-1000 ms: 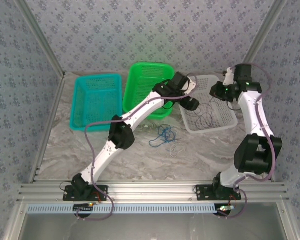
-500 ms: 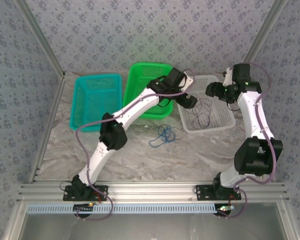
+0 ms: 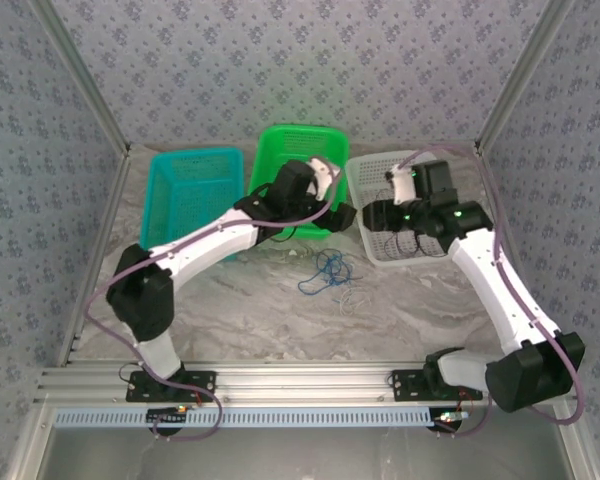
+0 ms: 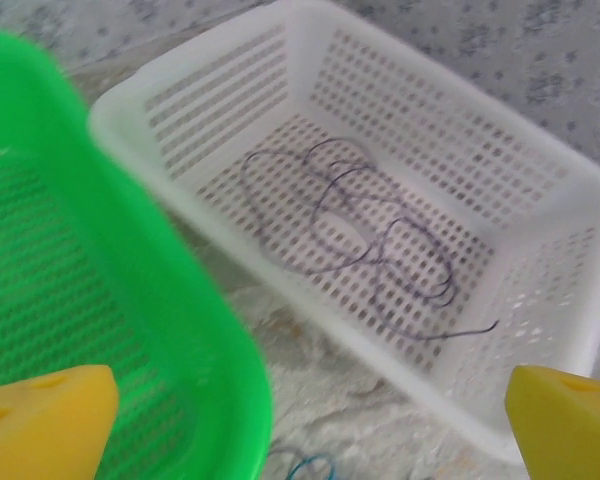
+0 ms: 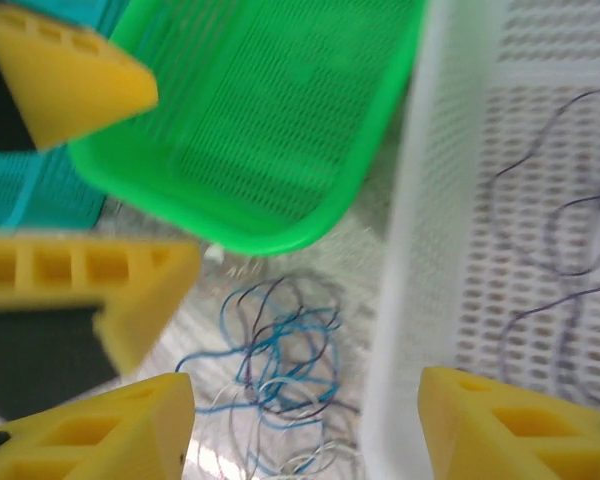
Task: Untangle the cables
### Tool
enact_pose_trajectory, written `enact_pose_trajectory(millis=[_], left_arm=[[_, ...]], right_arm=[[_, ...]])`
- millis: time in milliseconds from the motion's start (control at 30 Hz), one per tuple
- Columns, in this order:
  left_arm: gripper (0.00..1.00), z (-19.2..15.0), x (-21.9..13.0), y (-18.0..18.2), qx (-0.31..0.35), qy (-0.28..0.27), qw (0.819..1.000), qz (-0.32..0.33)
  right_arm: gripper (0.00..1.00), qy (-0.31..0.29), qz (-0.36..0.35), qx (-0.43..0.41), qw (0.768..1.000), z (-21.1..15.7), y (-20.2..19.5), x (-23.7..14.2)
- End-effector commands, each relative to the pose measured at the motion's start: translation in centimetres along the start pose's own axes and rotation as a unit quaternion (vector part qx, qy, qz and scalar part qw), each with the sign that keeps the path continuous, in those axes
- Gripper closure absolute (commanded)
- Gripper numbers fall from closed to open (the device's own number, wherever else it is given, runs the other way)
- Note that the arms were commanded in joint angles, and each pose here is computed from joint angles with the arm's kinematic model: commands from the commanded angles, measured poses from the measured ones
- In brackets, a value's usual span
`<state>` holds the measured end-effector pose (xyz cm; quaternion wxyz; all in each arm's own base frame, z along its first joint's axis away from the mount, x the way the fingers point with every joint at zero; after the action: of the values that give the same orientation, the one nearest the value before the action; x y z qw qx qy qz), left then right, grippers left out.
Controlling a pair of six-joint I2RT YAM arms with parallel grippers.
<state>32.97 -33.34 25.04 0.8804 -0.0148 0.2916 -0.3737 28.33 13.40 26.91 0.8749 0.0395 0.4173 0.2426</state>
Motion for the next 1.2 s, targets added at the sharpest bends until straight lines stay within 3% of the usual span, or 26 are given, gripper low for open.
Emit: enact_pose_trajectory(millis=[0, 167, 300, 567, 933, 1033, 1167], left_arm=[[0.0, 2.0, -3.5, 1.3, -0.037, -0.092, 0.995, 0.021], [0.01, -0.1, -7.0, 2.9, -0.043, -0.101, 0.991, 0.074], [0.0, -2.3, -8.9, 5.0, -0.086, -0.103, 0.983, 0.127], [0.0, -4.8, -13.0, 7.4, -0.124, -0.132, 0.97, 0.163], [0.01, -5.5, -13.3, 7.4, -0.125, -0.13, 0.971, 0.16], [0.0, -5.4, -12.9, 7.3, -0.121, -0.121, 0.973, 0.152], [0.01, -5.3, -12.6, 7.2, -0.118, -0.118, 0.975, 0.149]], right_arm=[[0.4, 0.026, 0.004, 0.003, 1.0, -2.0, 1.3, 2.6], [0.43, 0.05, 0.022, -0.009, 0.998, -4.3, 3.6, 6.0], [0.5, 0.096, 0.011, -0.025, 0.995, -5.9, 4.4, 8.6], [0.61, 0.139, -0.005, -0.054, 0.989, -7.5, 5.1, 12.1], [0.61, 0.154, -0.05, -0.06, 0.985, -8.4, 4.5, 14.7], [0.68, 0.144, -0.055, -0.059, 0.986, -8.2, 4.7, 14.9], [0.89, 0.134, -0.059, -0.059, 0.987, -8.0, 5.0, 14.8]])
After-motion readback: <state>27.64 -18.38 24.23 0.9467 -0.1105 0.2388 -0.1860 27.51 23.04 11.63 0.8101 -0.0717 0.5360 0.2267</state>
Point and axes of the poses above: each hand's point on the last joint's axis, 136 mm out from that joint toward the fingers, its own x axis out along the fingers, its own y axis along the line the jaws close on, z = x × y, the point moved 5 cm from there along -x, back along the fingers, and after that the axes turned 1 degree about -x, right-handed, at the moved point
